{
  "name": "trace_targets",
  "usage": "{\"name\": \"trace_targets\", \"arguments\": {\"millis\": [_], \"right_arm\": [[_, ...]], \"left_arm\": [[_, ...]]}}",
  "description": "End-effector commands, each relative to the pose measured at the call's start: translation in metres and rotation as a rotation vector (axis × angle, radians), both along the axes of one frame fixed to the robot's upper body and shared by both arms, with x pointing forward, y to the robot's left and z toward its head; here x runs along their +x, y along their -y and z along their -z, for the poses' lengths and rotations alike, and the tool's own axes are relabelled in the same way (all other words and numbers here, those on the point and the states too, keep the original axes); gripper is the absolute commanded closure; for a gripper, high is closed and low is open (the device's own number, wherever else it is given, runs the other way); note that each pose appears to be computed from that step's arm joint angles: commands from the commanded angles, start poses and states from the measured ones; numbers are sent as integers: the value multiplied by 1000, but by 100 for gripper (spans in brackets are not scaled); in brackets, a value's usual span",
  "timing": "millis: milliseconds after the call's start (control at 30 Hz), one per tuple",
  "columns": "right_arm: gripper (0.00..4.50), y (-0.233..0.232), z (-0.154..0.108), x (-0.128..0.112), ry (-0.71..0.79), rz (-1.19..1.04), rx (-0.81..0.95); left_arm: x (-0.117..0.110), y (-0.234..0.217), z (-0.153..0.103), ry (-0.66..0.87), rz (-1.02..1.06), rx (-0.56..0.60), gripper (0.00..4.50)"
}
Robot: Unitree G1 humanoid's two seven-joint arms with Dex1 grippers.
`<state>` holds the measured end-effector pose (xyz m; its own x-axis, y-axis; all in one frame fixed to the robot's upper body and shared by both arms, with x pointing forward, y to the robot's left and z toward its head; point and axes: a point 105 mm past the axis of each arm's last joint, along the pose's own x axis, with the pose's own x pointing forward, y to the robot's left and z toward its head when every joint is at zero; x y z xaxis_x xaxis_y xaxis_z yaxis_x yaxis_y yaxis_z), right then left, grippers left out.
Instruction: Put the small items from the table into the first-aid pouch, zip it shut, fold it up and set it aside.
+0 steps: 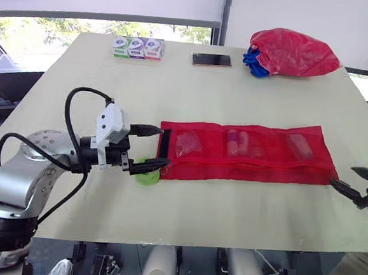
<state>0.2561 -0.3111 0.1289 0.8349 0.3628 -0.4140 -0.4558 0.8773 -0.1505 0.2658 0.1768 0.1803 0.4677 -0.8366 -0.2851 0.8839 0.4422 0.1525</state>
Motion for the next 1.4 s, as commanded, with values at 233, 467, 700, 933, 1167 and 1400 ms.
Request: {"name": "trace_targets", "arguments": {"millis": [233,467,700,933,1167,1400], "right_arm": [[7,-115,-75,-9,271,-513,165],[7,-170,-91,-25,317,-742,238],[7,-187,-95,-31,350,-805,210],[7,-184,-92,-29,372,-760,164],[7,-183,-88,-27,382,-730,158],[1,-185,-88,-28,390,-721,159]], "left_arm": [[28,-43,21,-235,-332,-274,0],[43,-49,47,-495,-372,-356,0],[54,-40,68,-732,-382,-414,0],[58,-24,74,-926,-351,-471,0],[54,-3,82,-1131,-289,-476,0],[66,5,64,-1167,-231,-608,24]]}}
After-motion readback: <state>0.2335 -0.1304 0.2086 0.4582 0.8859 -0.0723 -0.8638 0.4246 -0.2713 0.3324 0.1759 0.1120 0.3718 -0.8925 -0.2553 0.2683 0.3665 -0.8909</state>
